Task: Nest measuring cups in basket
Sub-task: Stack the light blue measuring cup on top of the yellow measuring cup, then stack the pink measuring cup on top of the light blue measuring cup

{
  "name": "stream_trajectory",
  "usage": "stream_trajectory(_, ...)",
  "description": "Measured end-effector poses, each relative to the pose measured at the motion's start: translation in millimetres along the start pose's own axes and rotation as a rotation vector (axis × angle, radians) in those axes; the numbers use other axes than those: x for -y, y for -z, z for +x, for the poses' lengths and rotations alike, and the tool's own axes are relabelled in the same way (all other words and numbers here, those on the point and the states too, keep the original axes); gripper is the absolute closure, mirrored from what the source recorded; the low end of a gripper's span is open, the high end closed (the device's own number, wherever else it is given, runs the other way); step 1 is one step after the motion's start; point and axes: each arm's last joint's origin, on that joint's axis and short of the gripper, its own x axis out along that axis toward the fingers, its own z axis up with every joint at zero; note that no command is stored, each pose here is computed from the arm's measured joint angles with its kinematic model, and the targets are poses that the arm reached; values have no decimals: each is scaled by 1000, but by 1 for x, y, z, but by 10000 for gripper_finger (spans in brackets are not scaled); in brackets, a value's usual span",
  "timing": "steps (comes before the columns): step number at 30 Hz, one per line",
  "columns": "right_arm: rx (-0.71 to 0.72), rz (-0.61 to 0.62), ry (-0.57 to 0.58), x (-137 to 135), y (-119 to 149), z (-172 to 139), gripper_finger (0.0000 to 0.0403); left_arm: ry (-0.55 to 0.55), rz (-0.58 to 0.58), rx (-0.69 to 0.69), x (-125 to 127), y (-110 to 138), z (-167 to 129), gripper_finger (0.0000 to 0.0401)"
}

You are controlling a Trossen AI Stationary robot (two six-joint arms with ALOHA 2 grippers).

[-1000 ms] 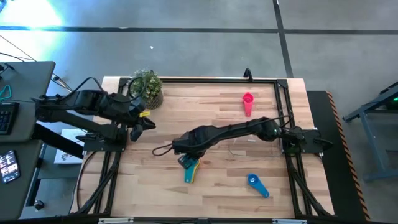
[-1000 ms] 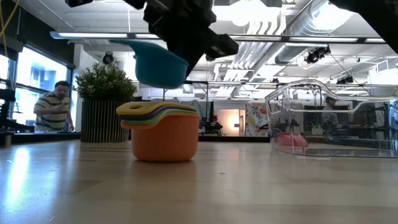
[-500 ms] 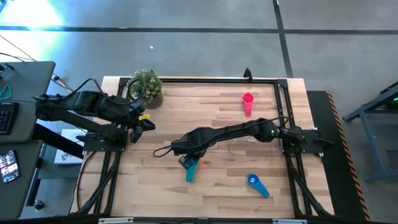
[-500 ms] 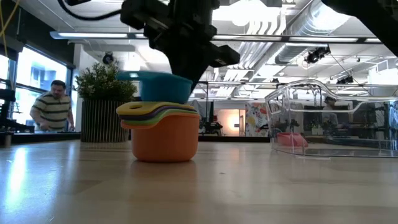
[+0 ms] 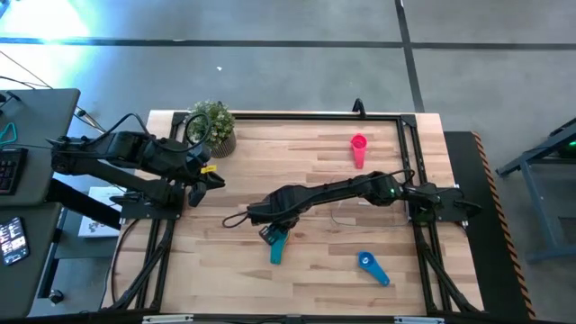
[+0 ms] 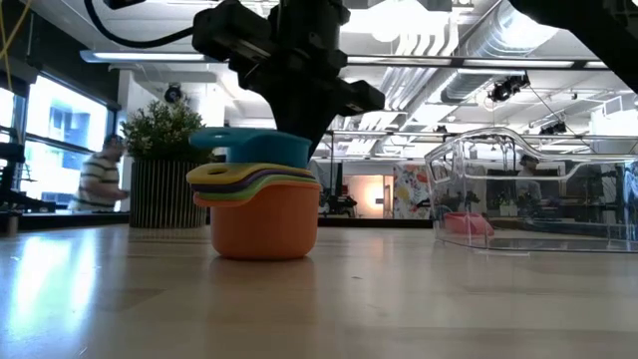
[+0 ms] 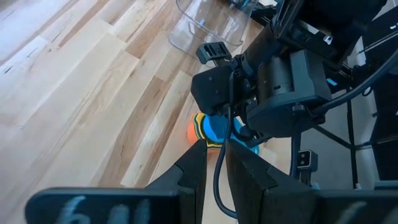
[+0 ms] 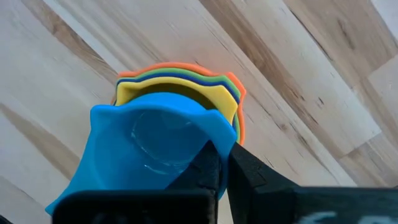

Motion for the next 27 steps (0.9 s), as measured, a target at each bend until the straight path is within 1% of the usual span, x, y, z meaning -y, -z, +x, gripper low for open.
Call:
stream_trajectory(5, 2, -9, 2, 0, 0, 0, 385, 0, 0, 0, 0, 0, 0, 350)
stream_trajectory(17, 12, -15, 8, 1, -1, 0, 328, 0, 0, 0, 0, 0, 0, 350)
stream_trajectory(19, 7, -10, 0, 1, -2, -2, 324, 0, 0, 0, 0, 0, 0, 350)
stream_trajectory(23, -24, 51, -14, 7, -4, -9, 322, 1, 0, 0, 0, 0, 0, 350)
stream_trajectory(27, -17, 75, 24, 14, -2, -22, 324, 0, 0, 0, 0, 0, 0, 350)
